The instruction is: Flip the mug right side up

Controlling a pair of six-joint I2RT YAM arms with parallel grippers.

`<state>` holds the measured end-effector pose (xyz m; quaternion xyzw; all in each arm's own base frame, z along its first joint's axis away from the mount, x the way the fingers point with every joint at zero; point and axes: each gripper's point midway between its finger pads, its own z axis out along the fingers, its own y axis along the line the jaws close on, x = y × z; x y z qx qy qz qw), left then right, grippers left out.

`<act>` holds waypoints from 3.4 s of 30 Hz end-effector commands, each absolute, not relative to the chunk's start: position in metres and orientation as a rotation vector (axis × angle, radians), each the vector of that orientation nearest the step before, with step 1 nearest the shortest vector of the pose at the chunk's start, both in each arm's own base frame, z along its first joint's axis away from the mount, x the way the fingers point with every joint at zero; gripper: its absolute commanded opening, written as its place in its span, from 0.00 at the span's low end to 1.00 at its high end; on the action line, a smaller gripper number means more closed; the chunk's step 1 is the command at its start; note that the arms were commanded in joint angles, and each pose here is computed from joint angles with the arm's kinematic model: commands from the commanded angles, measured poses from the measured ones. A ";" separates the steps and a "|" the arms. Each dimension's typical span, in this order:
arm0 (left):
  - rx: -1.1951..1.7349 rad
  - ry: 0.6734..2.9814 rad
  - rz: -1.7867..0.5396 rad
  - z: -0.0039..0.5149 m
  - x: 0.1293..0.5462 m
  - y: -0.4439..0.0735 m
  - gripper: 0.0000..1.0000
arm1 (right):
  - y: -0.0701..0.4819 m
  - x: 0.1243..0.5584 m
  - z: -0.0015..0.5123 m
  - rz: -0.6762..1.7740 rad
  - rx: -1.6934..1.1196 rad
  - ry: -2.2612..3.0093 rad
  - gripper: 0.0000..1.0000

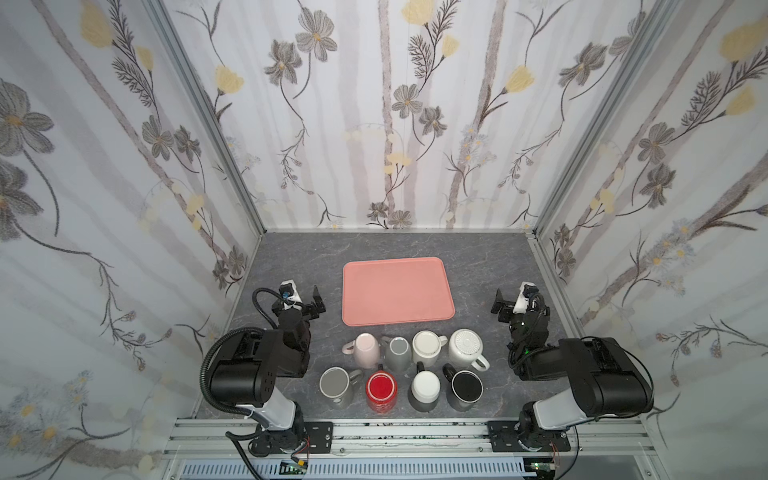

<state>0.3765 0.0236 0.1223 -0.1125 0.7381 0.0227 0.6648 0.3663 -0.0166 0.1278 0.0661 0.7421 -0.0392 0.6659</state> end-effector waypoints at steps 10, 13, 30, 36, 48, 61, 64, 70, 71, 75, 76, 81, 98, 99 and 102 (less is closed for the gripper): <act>-0.255 1.641 0.043 0.130 0.379 0.023 1.00 | -0.018 0.369 0.136 -0.069 0.149 1.644 1.00; -0.260 1.601 0.042 0.141 0.369 0.024 1.00 | -0.019 0.367 0.137 -0.067 0.148 1.641 0.99; -0.974 1.195 -0.276 0.225 0.324 0.078 1.00 | -0.085 0.358 0.171 -0.028 0.999 1.568 1.00; -1.117 1.154 -0.536 0.211 0.328 0.077 1.00 | -0.043 0.392 0.152 0.418 0.895 1.713 1.00; -0.773 1.673 -0.651 0.217 0.389 -0.011 0.98 | 0.088 0.443 0.101 0.544 0.304 2.228 0.74; -0.575 1.854 -0.730 0.196 0.352 -0.088 0.99 | 0.155 0.471 0.043 0.423 0.100 2.460 0.44; -0.554 1.876 -0.717 0.193 0.348 -0.091 1.00 | 0.158 0.471 0.035 0.393 0.103 2.476 0.41; -0.540 1.892 -0.709 0.192 0.348 -0.092 0.98 | 0.166 0.470 0.021 0.358 0.087 2.513 0.31; -0.536 1.896 -0.711 0.191 0.348 -0.093 0.97 | 0.166 0.469 0.018 0.350 0.089 2.521 0.29; -0.536 1.910 -0.710 0.189 0.349 -0.094 0.97 | 0.165 0.467 0.011 0.322 0.089 2.536 0.20; -0.535 1.912 -0.708 0.188 0.349 -0.094 0.97 | 0.165 0.468 0.011 0.316 0.088 2.535 0.18; -0.532 1.922 -0.708 0.186 0.349 -0.095 0.97 | 0.160 0.473 0.014 0.275 0.067 2.532 0.06; -0.528 1.937 -0.696 0.184 0.349 -0.095 0.99 | 0.135 0.493 0.022 0.231 -0.005 2.555 0.00; -0.528 1.937 -0.699 0.184 0.349 -0.095 0.99 | 0.134 0.494 0.023 0.229 -0.006 2.556 0.00; -0.525 1.941 -0.706 0.183 0.348 -0.097 1.00 | 0.133 0.496 0.023 0.227 -0.004 2.555 0.14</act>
